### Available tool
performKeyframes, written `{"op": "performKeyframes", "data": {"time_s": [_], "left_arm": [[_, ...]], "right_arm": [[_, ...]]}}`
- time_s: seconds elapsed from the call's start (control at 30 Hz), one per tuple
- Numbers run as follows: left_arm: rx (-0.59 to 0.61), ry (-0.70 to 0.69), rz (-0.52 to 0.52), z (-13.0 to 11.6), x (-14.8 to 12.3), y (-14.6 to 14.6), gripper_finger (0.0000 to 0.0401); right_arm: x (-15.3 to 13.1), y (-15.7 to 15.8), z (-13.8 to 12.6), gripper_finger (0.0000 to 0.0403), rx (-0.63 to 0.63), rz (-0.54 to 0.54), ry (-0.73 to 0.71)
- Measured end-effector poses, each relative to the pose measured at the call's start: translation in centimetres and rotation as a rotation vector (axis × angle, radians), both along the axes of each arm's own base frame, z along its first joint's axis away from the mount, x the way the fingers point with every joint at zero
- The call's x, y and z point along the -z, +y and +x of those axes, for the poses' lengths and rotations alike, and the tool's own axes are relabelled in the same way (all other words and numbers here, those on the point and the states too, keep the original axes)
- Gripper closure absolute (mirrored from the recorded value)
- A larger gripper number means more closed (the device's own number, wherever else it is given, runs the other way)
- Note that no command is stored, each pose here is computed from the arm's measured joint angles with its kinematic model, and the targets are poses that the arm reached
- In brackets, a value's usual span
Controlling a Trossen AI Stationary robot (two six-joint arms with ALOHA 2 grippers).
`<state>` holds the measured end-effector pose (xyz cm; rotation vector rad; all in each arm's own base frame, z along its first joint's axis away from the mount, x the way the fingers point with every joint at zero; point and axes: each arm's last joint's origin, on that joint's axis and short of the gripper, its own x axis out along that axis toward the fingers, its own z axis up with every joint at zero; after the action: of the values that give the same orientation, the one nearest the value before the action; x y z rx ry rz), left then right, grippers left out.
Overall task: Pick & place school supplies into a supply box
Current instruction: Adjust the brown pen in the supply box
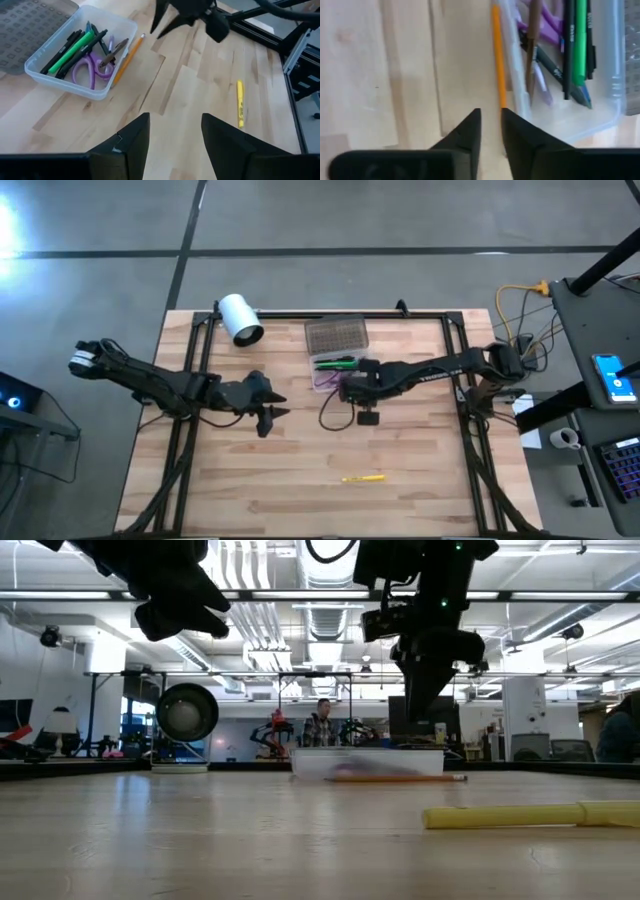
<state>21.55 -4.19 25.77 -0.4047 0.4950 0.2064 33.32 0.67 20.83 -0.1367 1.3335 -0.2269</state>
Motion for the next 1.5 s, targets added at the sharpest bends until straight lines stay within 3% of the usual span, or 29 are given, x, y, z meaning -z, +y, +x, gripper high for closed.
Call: {"op": "performKeyframes", "data": {"time_s": [0.23, 0.53, 0.83, 1.17, 1.5], "left_arm": [[-0.07, 0.109, 0.069, -0.5, 0.9, 1.0, 0.0237], [-0.11, 0.209, 0.232, -0.6, 1.3, 4.6, 0.0237], [-0.129, 0.224, 0.225, -0.6, 1.3, 6.3, 0.0237], [-0.15, 0.224, 0.22, -0.7, 1.3, 6.6, 0.0237], [-0.165, 0.219, 0.2, -0.7, 1.3, 6.6, 0.0237]], "right_arm": [[-0.5, 0.0, 0.3, 0.0278, 0.034, 0.012, -0.041], [-1.7, -5.0, 3.7, 0.0291, 0.082, 0.03, -0.145], [-0.2, -6.3, 6.1, 0.0311, -0.076, 0.046, -0.078], [3.0, -6.9, 6.7, 0.0302, -0.105, 0.102, 0.0], [3.3, -7.6, 6.7, 0.0282, -0.113, 0.102, -0.002]]}}
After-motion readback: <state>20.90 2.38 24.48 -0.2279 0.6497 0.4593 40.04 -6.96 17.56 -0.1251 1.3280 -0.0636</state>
